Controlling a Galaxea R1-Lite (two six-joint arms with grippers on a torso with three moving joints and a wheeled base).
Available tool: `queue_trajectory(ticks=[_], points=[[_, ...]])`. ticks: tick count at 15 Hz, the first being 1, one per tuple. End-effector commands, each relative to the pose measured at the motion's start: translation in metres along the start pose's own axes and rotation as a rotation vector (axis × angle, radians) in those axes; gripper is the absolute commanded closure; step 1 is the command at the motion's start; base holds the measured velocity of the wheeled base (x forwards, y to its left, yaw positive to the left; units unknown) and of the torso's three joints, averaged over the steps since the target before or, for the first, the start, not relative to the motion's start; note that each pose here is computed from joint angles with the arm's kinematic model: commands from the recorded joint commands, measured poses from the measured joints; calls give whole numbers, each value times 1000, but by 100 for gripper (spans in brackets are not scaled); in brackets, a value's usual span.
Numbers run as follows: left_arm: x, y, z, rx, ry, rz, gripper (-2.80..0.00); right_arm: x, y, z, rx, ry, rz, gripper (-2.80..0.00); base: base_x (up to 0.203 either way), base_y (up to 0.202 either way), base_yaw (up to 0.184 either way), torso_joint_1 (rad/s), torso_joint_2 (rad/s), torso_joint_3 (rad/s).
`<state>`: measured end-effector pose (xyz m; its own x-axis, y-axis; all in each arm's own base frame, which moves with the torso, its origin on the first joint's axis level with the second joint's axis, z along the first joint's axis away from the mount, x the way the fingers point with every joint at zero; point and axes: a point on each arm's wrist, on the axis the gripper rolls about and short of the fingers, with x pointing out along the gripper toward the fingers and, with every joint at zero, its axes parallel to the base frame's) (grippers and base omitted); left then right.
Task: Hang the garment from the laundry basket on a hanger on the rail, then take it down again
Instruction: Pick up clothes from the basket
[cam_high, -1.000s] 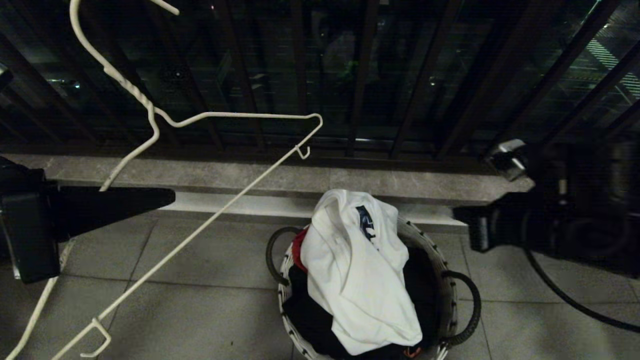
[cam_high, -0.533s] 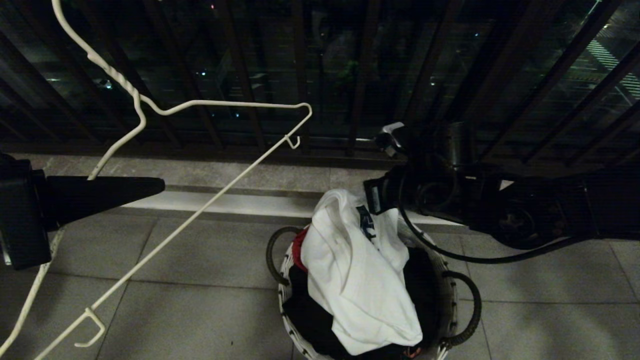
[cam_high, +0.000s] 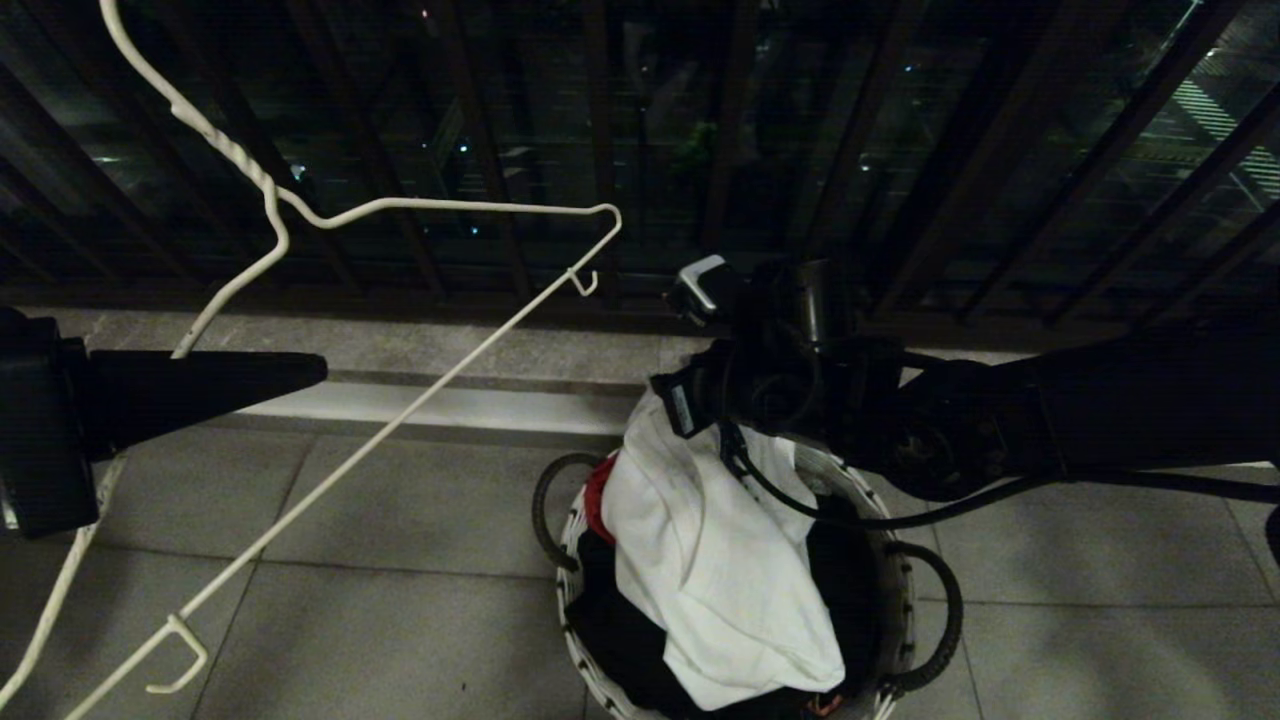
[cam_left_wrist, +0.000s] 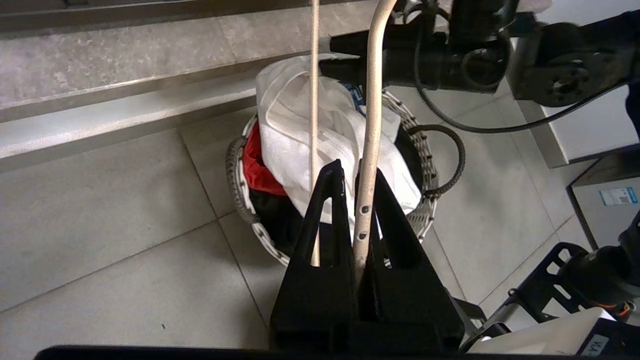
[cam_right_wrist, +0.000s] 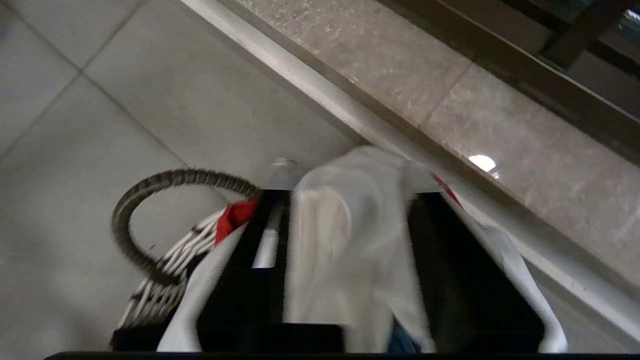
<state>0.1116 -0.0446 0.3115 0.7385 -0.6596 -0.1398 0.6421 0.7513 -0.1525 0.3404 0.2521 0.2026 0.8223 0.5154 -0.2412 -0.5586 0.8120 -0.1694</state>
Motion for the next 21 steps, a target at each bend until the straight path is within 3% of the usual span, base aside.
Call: queue_trajectory(ticks=[1,15,18,19,21], points=[[-3,-2,1,4,-10,-3,0,18,4,-11,-15,21,-12,-280,0,0,0,0,0,0],[-9,-3,4,14,-35,7,0,24,4,-40,-163,184,-21,-280,0,0,0,0,0,0],[-9,-3,4,14,-34,8,0,35,-4,-45,-214,198,-83,-280,0,0,0,0,0,0],[-8,-2,4,13,-33,7,0,39,-8,-42,-220,188,-103,0,0,0,0,0,0,0],[-8,-2,4,13,-33,7,0,44,-14,-44,-230,192,-123,0,0,0,0,0,0,0]])
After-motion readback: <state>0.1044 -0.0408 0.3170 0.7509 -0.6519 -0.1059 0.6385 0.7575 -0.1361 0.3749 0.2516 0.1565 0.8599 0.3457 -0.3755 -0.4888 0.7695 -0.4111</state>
